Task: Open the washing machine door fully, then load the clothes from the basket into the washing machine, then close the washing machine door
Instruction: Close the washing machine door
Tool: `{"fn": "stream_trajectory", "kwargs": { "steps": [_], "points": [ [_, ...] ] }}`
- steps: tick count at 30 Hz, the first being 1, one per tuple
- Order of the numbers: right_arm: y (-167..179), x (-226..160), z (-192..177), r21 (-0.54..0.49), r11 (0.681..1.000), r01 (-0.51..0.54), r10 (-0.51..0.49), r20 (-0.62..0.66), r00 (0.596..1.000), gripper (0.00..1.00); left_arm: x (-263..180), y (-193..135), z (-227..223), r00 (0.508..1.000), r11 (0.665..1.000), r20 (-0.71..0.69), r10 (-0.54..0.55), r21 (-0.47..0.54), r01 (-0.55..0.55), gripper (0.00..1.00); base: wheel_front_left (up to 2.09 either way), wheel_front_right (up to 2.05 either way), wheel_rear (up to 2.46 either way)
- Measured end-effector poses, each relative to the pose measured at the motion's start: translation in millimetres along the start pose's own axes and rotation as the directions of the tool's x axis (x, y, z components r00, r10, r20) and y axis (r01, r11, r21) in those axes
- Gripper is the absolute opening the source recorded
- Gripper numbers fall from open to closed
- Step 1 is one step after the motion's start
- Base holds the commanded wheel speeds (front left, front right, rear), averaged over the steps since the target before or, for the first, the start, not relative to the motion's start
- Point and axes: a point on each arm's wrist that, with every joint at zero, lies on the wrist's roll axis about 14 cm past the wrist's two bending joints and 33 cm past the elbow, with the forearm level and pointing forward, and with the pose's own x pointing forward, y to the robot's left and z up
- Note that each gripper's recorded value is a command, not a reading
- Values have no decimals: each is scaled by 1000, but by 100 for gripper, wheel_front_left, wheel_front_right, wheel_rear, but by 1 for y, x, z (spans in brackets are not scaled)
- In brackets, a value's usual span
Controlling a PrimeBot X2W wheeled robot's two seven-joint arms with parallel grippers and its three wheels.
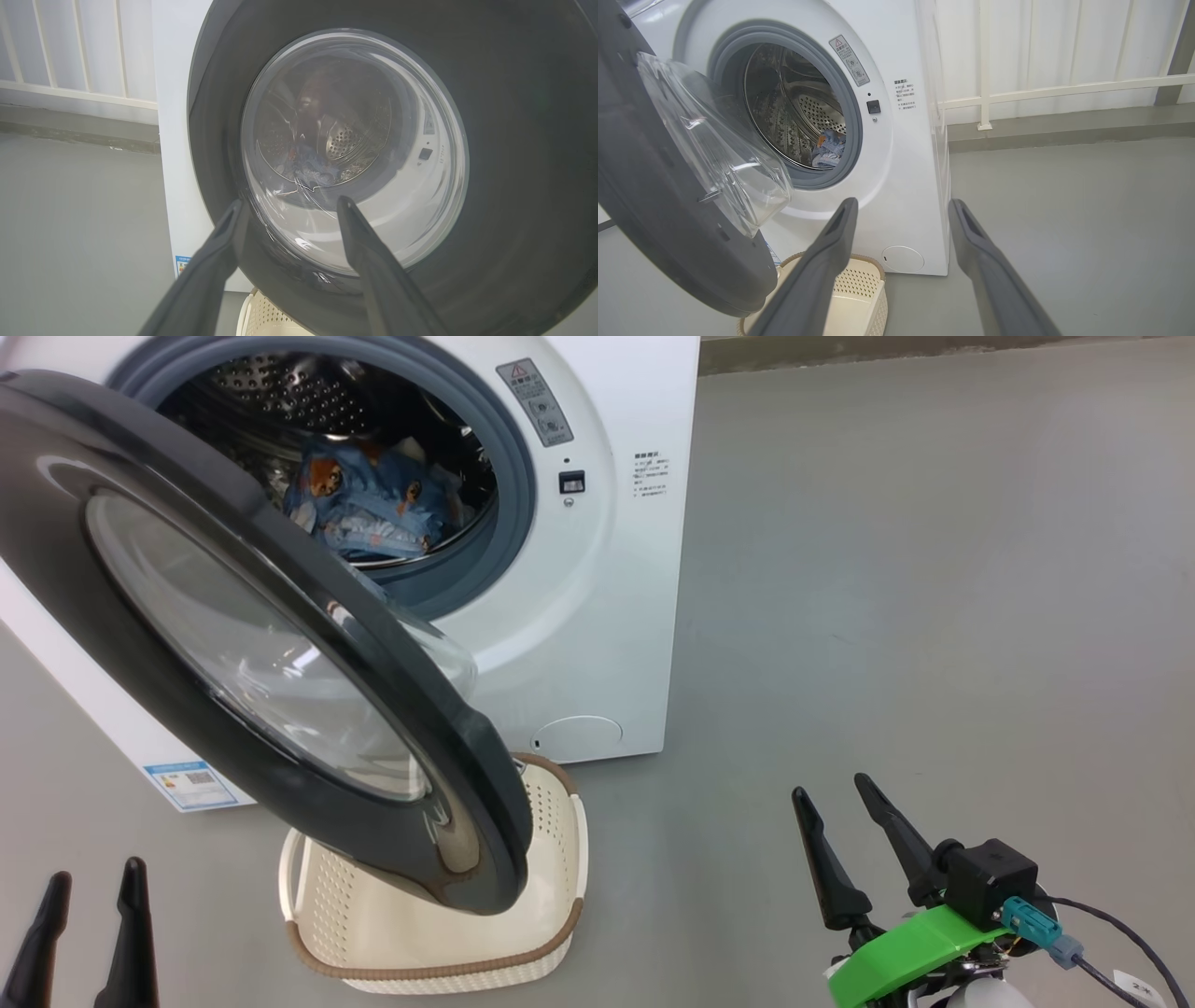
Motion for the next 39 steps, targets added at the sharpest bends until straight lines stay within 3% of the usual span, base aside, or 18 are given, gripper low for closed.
{"fn": "stream_trajectory", "kwargs": {
  "steps": [16,17,18,20,31,39],
  "points": [
    [4,1,0,-2,1000,-12,12,-2,1000,100,-4,-1,-1,1000,1000,-5,-2,-3,2,100,0,0,0],
    [5,1,0,-2,1000,-15,15,-2,1000,96,-5,-1,-1,1000,1000,-4,-1,-5,1,100,0,0,0],
    [6,2,-1,-2,1000,-18,18,-2,1000,47,-5,0,-1,1000,1000,-3,1,-5,-1,100,0,0,0],
    [9,3,-1,-2,1000,-29,29,-2,1000,0,-6,1,0,1000,1000,0,5,-5,-5,100,0,0,0],
    [36,13,20,10,993,-118,117,65,991,0,-19,11,6,999,999,18,42,-13,-42,100,0,0,0],
    [76,27,58,43,970,-239,228,181,957,0,-37,26,9,994,995,31,103,-21,-102,100,0,0,0]
  ]
}}
